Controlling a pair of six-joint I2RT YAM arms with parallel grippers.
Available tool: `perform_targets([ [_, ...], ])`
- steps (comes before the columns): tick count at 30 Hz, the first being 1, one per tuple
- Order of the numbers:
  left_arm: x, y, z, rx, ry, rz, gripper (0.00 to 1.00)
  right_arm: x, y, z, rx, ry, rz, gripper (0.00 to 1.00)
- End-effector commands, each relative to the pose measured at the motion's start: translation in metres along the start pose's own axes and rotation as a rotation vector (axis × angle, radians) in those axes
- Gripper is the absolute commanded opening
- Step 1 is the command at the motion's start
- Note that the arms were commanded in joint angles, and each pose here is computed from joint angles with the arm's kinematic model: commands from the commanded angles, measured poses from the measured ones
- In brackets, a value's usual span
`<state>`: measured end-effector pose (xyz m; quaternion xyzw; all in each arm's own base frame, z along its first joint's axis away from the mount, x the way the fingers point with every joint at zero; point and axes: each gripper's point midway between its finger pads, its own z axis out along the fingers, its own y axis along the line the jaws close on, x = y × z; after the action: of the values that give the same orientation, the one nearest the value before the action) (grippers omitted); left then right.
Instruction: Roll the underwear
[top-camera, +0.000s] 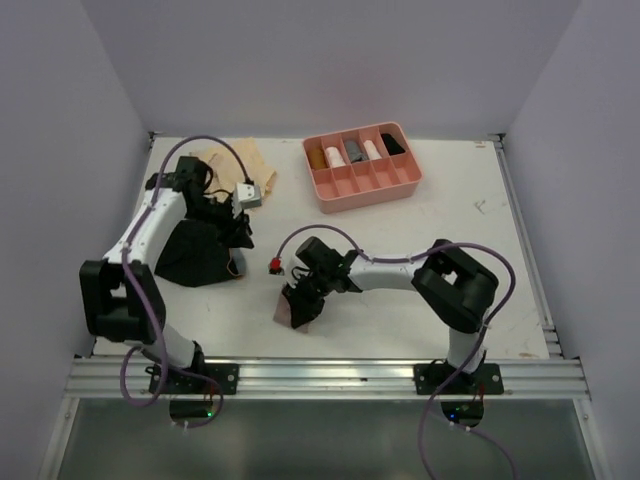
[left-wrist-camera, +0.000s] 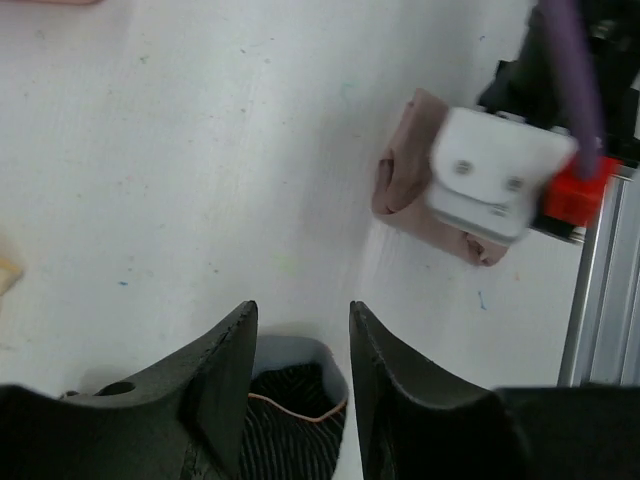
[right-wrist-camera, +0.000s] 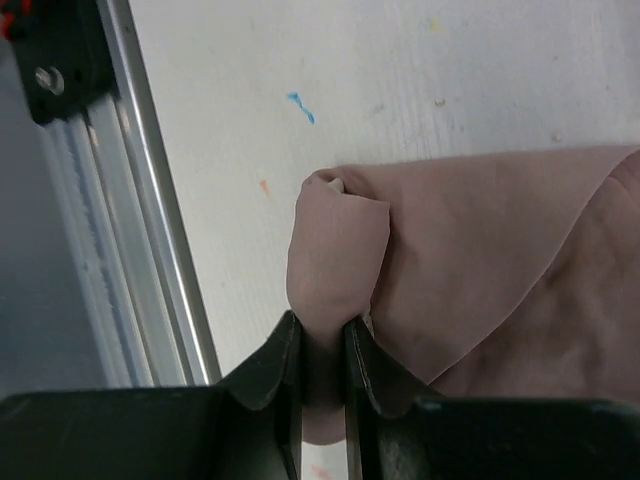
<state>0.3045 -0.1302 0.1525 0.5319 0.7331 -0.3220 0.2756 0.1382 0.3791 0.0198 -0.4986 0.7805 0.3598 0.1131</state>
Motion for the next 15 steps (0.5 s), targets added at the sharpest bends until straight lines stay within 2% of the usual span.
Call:
perform_targets([
  [1, 0.005, -0.018, -0.007, -0.105, -0.017, 0.197, 0.45, 0.022, -0.004, 0.015, -0.103, 0.071, 0.161, 0.0],
  [2, -0.003, -0.027, -0.018, -0.164, -0.034, 0.275, 0.45, 0.022, -0.001, 0.016, -0.145, 0.071, 0.18, 0.0],
  [3, 0.013, -0.038, -0.012, -0.154, -0.017, 0.298, 0.45, 0.023, -0.005, 0.02, -0.16, 0.075, 0.202, 0.0],
  [8, 0.031, -0.089, -0.009, -0.146, -0.01, 0.527, 0.48, 0.023, -0.012, 0.025, -0.25, 0.049, 0.304, 0.0],
  [10, 0.049, -0.104, 0.008, -0.107, 0.013, 0.523, 0.49, 0.024, -0.017, 0.028, -0.288, 0.042, 0.352, 0.0],
  [11, 0.041, -0.115, 0.017, -0.092, -0.002, 0.598, 0.49, 0.025, -0.018, 0.03, -0.296, 0.039, 0.36, 0.0],
  [12, 0.055, -0.125, 0.031, -0.063, 0.008, 0.56, 0.49, 0.024, -0.02, 0.031, -0.297, 0.036, 0.364, 0.0],
  [15, 0.055, -0.133, 0.055, -0.084, -0.003, 0.612, 0.49, 0.025, -0.024, 0.033, -0.311, 0.038, 0.393, 0.0],
])
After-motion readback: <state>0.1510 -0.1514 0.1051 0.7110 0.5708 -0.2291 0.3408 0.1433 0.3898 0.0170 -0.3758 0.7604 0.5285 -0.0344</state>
